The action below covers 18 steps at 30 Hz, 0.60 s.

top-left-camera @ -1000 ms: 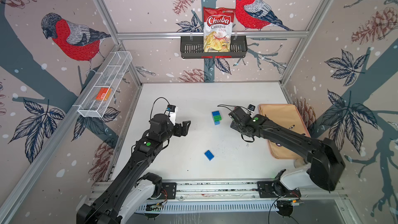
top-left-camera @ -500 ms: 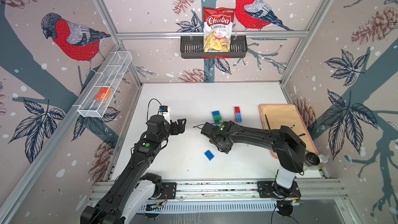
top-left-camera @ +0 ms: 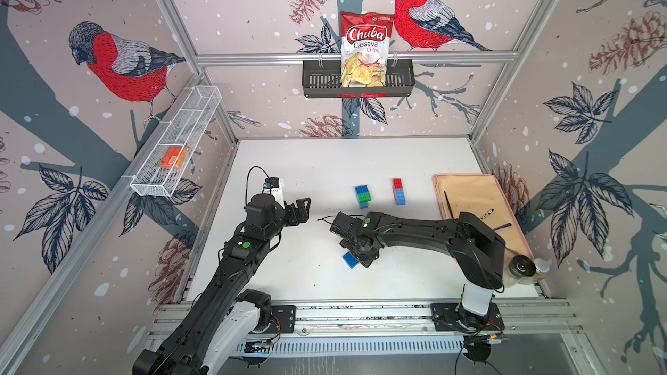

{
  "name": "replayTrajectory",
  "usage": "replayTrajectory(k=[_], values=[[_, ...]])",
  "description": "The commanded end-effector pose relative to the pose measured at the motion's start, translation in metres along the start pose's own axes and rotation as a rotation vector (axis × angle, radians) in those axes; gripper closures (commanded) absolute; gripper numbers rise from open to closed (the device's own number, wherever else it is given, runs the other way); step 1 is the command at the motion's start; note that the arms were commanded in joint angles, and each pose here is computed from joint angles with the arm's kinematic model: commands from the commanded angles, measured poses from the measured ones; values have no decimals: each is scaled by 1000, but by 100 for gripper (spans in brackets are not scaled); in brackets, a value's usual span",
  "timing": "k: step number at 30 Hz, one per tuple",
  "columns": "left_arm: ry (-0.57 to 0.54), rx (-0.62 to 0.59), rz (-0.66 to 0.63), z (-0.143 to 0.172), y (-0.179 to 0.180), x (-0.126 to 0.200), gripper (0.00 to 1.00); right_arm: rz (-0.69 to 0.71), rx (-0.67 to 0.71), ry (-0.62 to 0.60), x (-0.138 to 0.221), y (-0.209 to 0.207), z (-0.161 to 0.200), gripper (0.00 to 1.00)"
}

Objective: Assemble a rectangle with lego
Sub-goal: Pick up the lego brick from the center of the board.

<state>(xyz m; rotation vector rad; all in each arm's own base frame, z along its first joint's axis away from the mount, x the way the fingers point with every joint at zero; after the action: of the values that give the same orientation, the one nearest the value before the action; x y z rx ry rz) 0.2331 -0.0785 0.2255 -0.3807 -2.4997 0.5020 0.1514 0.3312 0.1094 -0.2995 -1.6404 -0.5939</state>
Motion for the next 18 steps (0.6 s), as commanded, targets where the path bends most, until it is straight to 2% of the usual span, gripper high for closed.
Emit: replayTrajectory(k=[1,18], values=[[-29,1,1,-4,-1,1,7,9,-29,12,0,-1,4,30],[-36,6,3,-4,-1,2,7,80,-135,50,-8,-3,17,31]])
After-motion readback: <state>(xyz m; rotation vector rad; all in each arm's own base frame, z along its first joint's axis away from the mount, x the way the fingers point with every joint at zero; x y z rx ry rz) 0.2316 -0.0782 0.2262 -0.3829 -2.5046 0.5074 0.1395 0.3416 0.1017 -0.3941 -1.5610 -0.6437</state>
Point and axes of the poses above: each gripper's point midway between its finger pads, its own x axis back along the fingers, its own y axis along the line the jaws close on, z = x × y, the point moved 7 cm from there along x, back along the fingers, and after that the axes turned 2 degrees about x, right-handed, at the moved point
